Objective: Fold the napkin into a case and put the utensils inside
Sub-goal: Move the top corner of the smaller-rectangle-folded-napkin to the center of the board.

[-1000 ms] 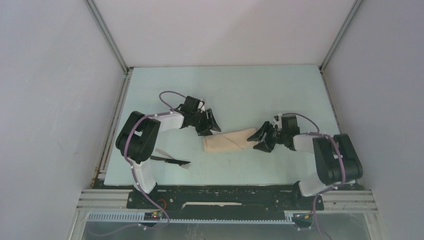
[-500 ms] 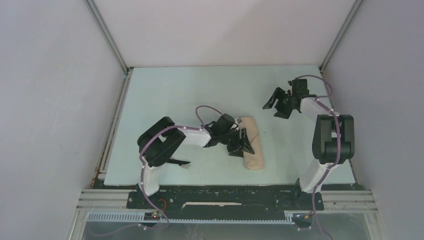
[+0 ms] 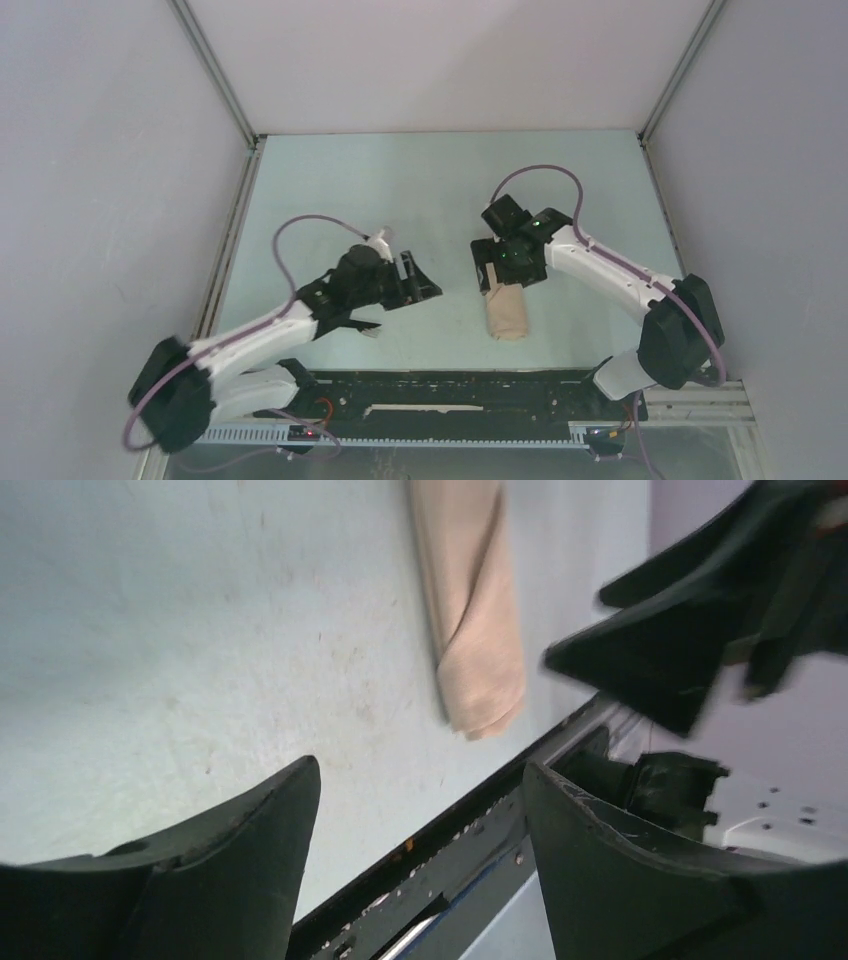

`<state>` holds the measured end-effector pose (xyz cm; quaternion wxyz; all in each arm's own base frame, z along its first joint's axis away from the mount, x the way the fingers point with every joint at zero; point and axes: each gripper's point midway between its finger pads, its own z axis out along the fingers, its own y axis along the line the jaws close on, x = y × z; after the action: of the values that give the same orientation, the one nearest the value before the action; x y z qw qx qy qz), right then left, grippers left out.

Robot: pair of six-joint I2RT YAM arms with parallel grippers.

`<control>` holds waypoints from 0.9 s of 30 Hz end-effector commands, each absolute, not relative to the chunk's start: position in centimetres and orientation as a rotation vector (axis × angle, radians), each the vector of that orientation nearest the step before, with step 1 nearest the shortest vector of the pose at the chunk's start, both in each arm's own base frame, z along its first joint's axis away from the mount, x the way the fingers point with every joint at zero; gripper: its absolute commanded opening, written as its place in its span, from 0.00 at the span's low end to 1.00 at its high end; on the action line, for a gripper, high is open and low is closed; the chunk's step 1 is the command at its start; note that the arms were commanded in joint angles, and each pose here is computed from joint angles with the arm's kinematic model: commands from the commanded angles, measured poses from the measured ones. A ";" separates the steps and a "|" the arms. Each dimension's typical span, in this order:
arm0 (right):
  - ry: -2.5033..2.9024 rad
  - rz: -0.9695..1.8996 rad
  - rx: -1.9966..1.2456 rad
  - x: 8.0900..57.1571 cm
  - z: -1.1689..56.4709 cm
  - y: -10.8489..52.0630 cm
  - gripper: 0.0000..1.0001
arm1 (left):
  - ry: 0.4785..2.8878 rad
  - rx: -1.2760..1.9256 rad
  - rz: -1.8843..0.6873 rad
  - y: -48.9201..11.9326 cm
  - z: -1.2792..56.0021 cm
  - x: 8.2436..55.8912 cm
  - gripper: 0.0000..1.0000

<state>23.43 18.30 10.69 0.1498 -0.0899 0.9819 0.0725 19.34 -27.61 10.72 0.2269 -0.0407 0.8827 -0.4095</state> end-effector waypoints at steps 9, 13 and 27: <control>2.851 -0.496 -0.529 17.2 7.0 19.3 1.00 | 2.058 -0.174 -0.859 -18.7 19.8 20.4 0.83; 2.811 -0.631 -0.536 18.3 6.0 18.6 1.00 | 2.048 -0.159 -0.912 -19.1 20.6 19.9 0.83; 2.818 -1.120 -0.241 23.5 3.8 6.7 1.00 | 1.883 -0.103 -0.909 -17.2 27.5 19.2 0.85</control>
<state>20.47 12.03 3.64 0.0386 -0.1332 0.9440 -0.2993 19.07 -18.31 25.57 0.4698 -0.0525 0.7902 -0.3899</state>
